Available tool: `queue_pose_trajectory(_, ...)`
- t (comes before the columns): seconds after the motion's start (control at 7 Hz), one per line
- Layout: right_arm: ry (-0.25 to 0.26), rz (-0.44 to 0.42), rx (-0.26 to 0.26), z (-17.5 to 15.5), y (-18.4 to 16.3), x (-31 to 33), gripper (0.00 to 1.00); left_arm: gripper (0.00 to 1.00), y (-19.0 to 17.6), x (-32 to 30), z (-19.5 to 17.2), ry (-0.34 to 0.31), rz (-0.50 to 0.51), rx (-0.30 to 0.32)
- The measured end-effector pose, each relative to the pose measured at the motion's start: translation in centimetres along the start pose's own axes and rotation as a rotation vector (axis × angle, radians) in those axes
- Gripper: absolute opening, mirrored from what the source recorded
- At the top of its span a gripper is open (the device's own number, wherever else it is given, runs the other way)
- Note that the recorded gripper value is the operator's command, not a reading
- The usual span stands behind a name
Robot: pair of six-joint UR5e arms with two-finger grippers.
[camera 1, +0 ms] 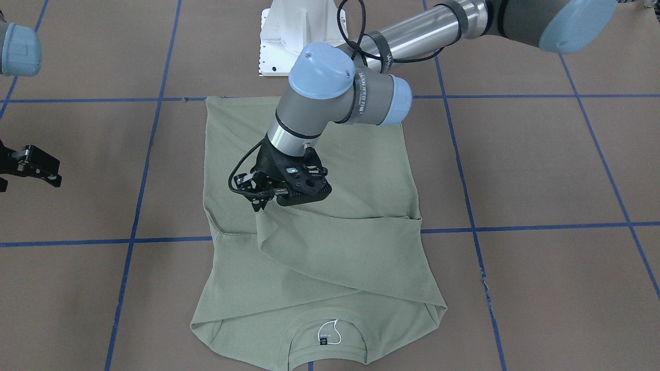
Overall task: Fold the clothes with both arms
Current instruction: 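Carry the grasped sleeve with the left gripper across the shirt body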
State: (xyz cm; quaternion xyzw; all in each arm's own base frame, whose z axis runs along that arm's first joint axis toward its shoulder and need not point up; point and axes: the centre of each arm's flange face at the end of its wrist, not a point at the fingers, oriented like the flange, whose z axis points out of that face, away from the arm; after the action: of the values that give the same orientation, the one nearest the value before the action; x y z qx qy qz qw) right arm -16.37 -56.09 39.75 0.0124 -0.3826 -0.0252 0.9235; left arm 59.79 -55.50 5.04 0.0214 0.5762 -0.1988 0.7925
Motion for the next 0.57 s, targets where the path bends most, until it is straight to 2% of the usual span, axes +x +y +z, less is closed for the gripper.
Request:
queue_pose_trajectory(0.29, -0.001, -0.002, 0.002, -0.1, -0.1, -0.1, 1.00, 1.00, 3.2, 3.4, 4.3, 0.065, 0.037, 0.037)
queue_pose_trajectory(0.57, -0.004, -0.005, 0.006, -0.3, -0.3, -0.6, 1.00, 1.00, 3.2, 3.5, 5.3, 0.091, 0.052, 0.060)
